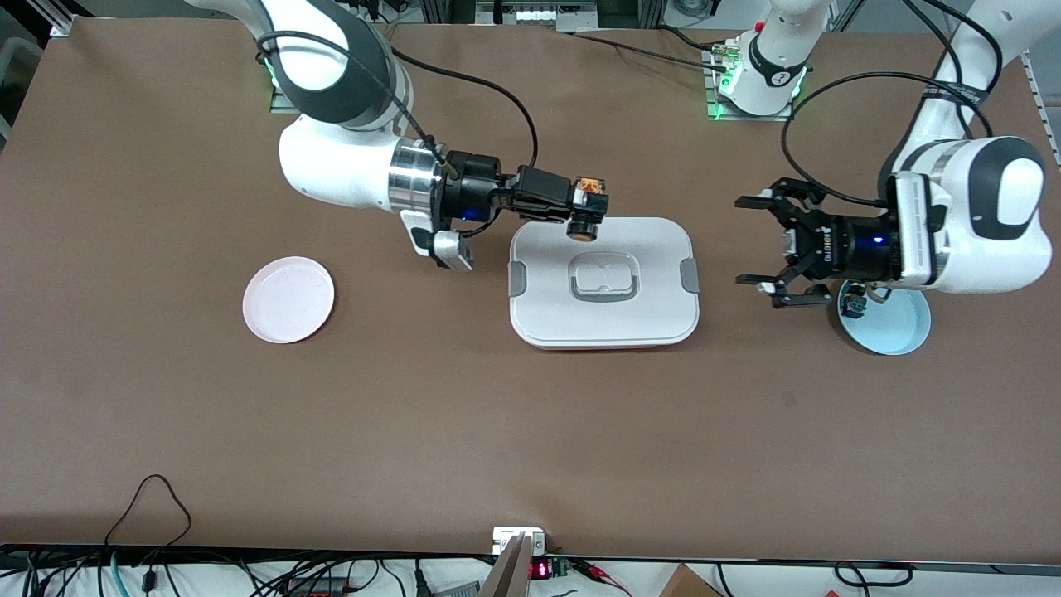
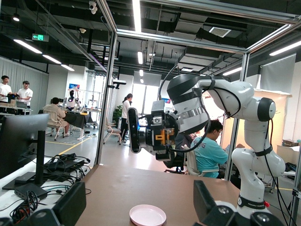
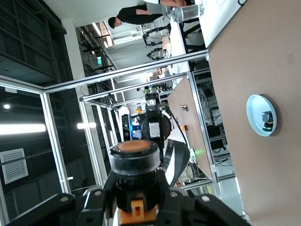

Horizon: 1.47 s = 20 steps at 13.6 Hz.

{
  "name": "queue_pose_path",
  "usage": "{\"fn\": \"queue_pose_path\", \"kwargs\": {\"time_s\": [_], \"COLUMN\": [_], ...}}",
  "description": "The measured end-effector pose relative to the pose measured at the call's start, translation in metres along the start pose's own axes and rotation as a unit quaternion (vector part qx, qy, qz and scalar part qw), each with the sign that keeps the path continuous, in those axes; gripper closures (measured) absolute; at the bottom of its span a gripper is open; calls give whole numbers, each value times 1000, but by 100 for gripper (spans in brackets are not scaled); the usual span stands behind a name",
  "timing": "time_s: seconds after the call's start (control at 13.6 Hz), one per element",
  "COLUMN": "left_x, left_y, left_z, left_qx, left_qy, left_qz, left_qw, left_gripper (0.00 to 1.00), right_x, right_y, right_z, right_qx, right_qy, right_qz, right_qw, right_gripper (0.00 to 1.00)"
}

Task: Transfer orange switch to right arm and place

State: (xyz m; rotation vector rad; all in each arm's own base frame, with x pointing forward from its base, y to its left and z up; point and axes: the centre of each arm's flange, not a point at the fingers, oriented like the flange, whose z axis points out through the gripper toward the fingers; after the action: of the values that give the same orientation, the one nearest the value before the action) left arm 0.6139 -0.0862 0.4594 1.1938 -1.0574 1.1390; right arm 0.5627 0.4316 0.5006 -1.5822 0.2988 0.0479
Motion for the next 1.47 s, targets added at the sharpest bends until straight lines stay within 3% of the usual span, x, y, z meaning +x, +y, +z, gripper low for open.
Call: {"fn": "queue_pose_path", "kwargs": {"time_s": [0.22, 0.44, 0.73, 0.88, 1.17, 1.32, 1.47], "left_x": [3, 1, -1, -12, -31, -12, 29], "left_y": [1, 6, 0, -6, -19, -15, -13], "left_z": [-2, 0, -32, -51, -115, -139, -153], "left_qx": [-6, -40, -55, -54, 13, 47, 121], "left_qy": [4, 8, -25, -43, -138, -219, -292], "left_qz": [-1, -27, -62, -77, -92, -75, -26], "left_qw": [1000, 999, 996, 995, 986, 972, 948], "left_gripper": [0, 0, 0, 0, 0, 0, 0], "right_x": [14, 31, 75, 89, 101, 105, 109], "right_y": [-6, -9, -5, -1, 12, 16, 22], "right_z": [-16, -36, -93, -114, -132, -140, -151], "right_qx": [5, 15, 30, 20, -26, -38, -46], "right_qy": [10, 4, 4, 5, 4, -6, -15], "right_qz": [-2, 0, 9, 5, -13, -16, -15], "right_qw": [1000, 1000, 1000, 1000, 1000, 999, 999], "right_gripper": [65, 65, 65, 65, 65, 65, 65]}}
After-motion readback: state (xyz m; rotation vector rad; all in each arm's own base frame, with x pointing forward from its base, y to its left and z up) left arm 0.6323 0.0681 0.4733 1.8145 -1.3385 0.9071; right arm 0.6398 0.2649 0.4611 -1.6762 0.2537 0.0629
